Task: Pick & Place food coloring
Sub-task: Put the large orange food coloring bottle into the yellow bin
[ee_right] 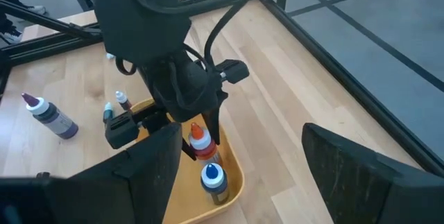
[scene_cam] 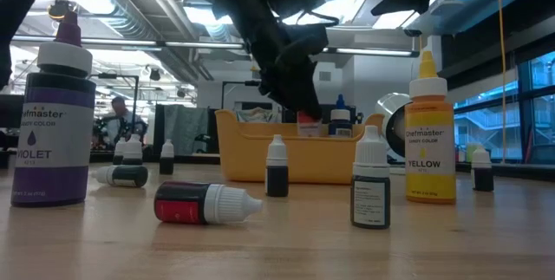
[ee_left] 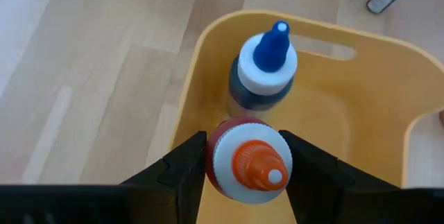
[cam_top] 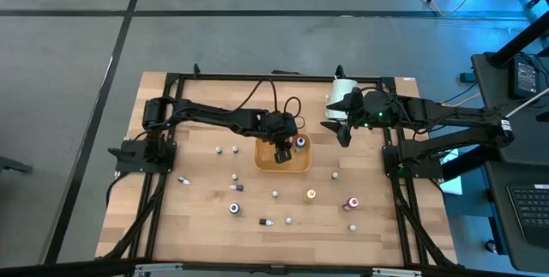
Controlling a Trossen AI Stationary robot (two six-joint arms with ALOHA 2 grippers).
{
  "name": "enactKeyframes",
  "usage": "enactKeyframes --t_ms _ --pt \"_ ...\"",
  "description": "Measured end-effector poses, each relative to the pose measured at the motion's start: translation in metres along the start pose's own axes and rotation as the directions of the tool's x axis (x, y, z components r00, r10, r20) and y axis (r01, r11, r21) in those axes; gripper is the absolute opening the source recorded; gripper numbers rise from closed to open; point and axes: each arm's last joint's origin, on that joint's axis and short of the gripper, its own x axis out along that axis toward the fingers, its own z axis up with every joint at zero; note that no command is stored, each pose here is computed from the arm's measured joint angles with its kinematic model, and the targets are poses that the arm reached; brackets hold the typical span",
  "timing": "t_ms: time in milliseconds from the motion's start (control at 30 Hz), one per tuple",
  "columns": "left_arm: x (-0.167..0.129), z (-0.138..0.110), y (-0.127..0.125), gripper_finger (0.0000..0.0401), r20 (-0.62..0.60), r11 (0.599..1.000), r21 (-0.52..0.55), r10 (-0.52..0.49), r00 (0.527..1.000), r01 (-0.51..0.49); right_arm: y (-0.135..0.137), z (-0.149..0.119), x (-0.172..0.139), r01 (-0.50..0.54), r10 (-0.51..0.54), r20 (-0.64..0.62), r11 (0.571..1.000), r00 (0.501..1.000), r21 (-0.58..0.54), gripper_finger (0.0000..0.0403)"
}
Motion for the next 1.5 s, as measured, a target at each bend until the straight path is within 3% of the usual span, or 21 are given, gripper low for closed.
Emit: enactKeyframes --t_ms 1367,1500 --pt "0.002 0.001 0.001 0.0188 0.013 1.0 0.007 0.002 1.0 -0.002 -0.001 -0.003 0.0 0.006 -0.006 -0.028 1.0 1.0 -0.012 0.0298" --pt "-0.008 0.006 0.005 0.0188 0.039 1.0 -0.001 0.006 0.999 -0.006 0.001 -0.001 0.0 -0.053 0.052 -0.02 0.997 0.998 -0.057 0.0298"
